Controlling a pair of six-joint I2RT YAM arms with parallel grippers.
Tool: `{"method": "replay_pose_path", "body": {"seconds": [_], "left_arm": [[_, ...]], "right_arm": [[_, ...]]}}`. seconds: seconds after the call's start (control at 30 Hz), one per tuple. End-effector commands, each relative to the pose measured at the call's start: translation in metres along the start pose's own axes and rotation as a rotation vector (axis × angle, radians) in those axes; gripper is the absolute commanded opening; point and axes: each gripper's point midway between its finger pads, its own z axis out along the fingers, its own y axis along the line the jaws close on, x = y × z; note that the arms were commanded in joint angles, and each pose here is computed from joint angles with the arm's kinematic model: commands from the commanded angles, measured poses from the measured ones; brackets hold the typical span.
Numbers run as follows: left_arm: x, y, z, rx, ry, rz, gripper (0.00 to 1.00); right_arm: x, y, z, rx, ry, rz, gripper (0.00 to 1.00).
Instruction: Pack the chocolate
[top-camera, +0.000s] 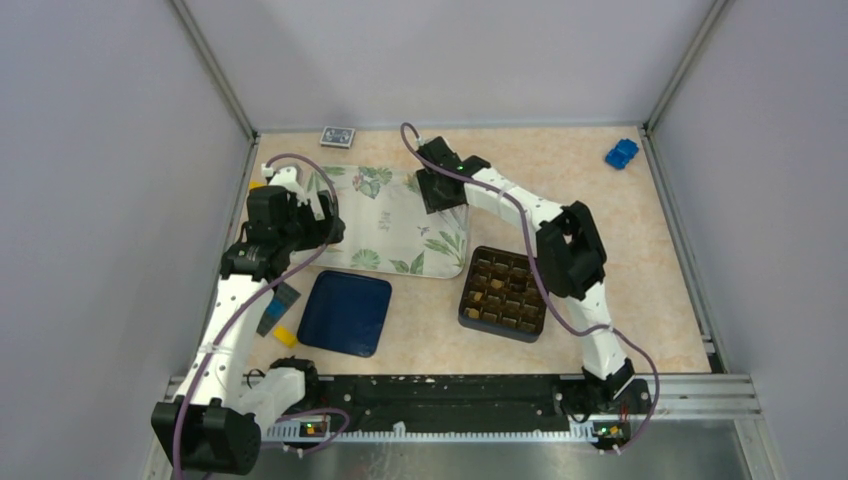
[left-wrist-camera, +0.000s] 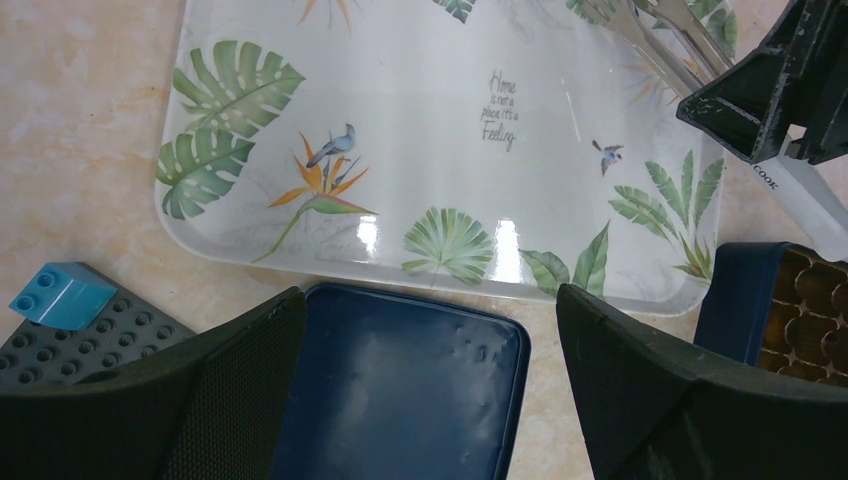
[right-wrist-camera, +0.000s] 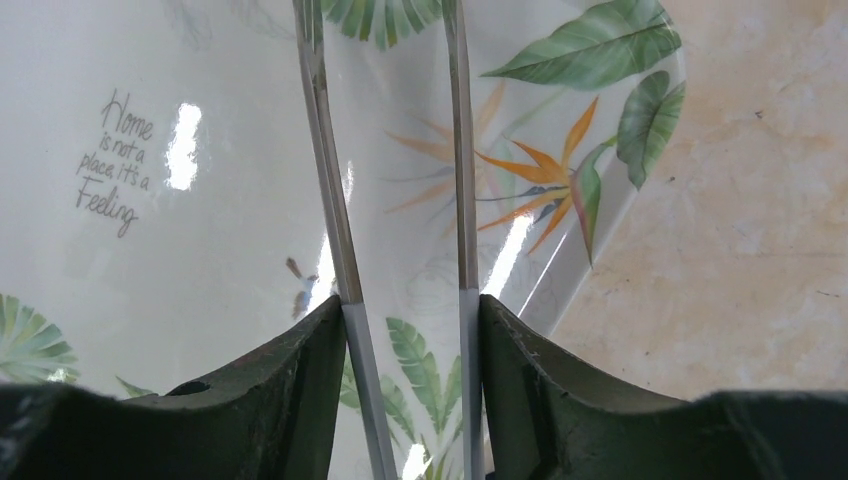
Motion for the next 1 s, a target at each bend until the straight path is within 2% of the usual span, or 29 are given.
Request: {"method": "replay_pose_path", "body": {"seconds": [0.0, 0.97], "left_arm": [[-0.014, 0.000, -0.009, -0.004, -0.046, 0.021, 0.99], [-0.014, 0.002, -0.012, -0.019, -0.047, 0.020, 0.99]], "right_arm": [[-0.024, 0.012, 0.001, -0.021, -0.067, 0.020, 0.49], [-0.035, 0.051, 0.008, -0.094, -0.073, -0.090, 0.48]]}}
